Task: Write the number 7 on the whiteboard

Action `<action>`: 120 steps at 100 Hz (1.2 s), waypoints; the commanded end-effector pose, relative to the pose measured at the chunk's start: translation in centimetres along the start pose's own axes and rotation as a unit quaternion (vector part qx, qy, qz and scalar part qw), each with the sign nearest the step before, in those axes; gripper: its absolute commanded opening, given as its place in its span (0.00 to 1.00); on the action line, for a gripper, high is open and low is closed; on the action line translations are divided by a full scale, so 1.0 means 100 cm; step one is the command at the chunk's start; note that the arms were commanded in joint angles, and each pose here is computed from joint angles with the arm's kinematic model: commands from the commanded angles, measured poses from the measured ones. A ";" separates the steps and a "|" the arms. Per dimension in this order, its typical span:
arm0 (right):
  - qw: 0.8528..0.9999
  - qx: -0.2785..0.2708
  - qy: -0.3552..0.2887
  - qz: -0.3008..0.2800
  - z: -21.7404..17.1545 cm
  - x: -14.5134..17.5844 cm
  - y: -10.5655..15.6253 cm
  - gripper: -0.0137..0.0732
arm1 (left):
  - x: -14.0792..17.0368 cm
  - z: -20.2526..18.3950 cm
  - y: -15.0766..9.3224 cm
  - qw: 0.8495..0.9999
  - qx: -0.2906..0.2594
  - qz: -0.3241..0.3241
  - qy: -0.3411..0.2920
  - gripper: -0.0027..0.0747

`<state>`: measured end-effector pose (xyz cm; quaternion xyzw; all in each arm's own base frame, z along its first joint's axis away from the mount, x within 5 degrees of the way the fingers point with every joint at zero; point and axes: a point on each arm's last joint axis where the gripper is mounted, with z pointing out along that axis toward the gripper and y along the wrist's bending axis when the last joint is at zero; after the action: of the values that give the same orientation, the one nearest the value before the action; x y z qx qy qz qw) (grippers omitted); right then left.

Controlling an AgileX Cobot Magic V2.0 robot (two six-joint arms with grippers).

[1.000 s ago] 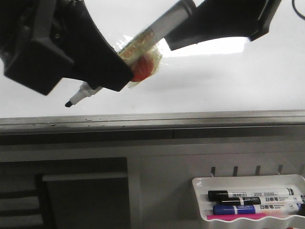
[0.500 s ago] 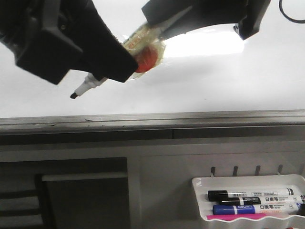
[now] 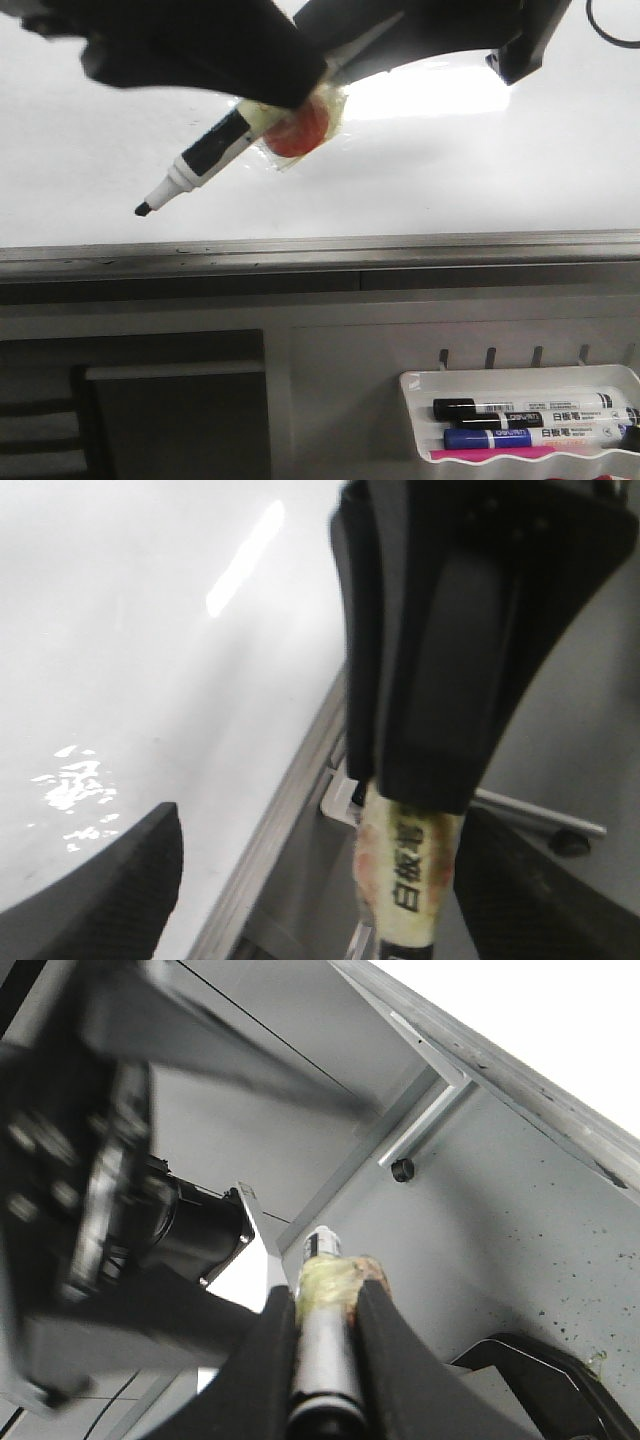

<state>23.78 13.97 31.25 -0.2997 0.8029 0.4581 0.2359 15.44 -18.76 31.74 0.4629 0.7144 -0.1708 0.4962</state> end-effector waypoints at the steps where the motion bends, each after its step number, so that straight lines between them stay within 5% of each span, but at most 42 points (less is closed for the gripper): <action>1: 0.999 -0.014 -0.037 -0.028 -0.011 -0.007 0.019 0.08 | -0.023 -0.025 0.016 0.995 -0.044 -0.032 -0.087 0.74; 53: 0.963 0.156 -0.211 -0.056 -0.045 0.012 0.029 0.08 | 0.020 -0.095 0.071 0.948 -0.226 -0.184 -0.125 0.74; 92: 0.921 0.221 -0.313 -0.078 -0.059 -0.005 0.021 0.08 | 0.024 -0.097 0.076 0.939 -0.242 -0.207 -0.131 0.74; 120: 0.925 0.220 -0.300 -0.072 -0.048 -0.019 0.005 0.08 | 0.023 -0.098 0.077 0.936 -0.246 -0.209 -0.140 0.74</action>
<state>23.63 10.13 33.38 -0.1476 0.7706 0.3031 0.5408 16.27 -7.09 34.10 0.1645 0.7689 -0.1463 0.6003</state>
